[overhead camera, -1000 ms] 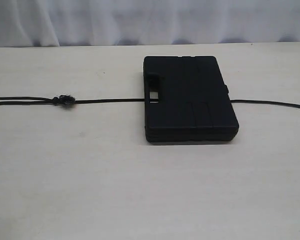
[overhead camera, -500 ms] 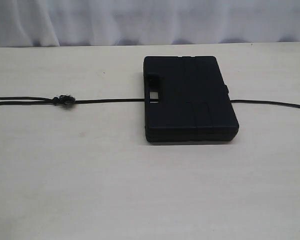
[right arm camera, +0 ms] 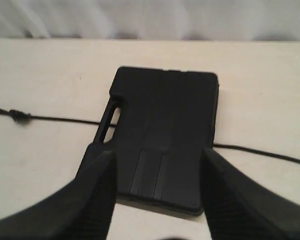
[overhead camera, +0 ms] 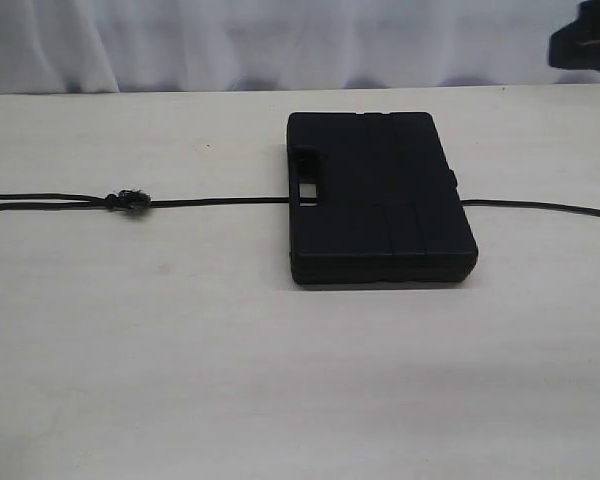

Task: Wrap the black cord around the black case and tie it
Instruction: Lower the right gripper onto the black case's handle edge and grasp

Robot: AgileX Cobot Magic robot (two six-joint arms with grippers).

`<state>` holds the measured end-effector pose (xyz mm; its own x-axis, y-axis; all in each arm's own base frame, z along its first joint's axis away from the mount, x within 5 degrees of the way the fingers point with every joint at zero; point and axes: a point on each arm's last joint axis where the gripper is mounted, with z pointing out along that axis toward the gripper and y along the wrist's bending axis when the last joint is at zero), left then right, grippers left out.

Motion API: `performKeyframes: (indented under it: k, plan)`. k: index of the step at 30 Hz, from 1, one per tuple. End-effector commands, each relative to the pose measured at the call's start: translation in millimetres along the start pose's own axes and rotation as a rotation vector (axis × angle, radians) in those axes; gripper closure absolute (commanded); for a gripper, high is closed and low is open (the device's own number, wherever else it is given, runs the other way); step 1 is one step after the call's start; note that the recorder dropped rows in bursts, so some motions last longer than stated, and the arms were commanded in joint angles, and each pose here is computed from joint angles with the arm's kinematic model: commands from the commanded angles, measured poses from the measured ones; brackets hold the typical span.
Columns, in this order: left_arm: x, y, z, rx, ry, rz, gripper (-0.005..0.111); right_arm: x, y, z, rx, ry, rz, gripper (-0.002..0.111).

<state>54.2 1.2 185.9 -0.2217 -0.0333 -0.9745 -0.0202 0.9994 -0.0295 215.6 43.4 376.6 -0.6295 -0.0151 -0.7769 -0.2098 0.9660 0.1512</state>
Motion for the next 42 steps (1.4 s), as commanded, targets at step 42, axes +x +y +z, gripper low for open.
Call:
performKeyframes:
  k: [42]
  plan:
    - [0,-0.2,0,0.003,-0.006,-0.008,0.107,34,129,340,0.162,0.396,-0.105,0.059]
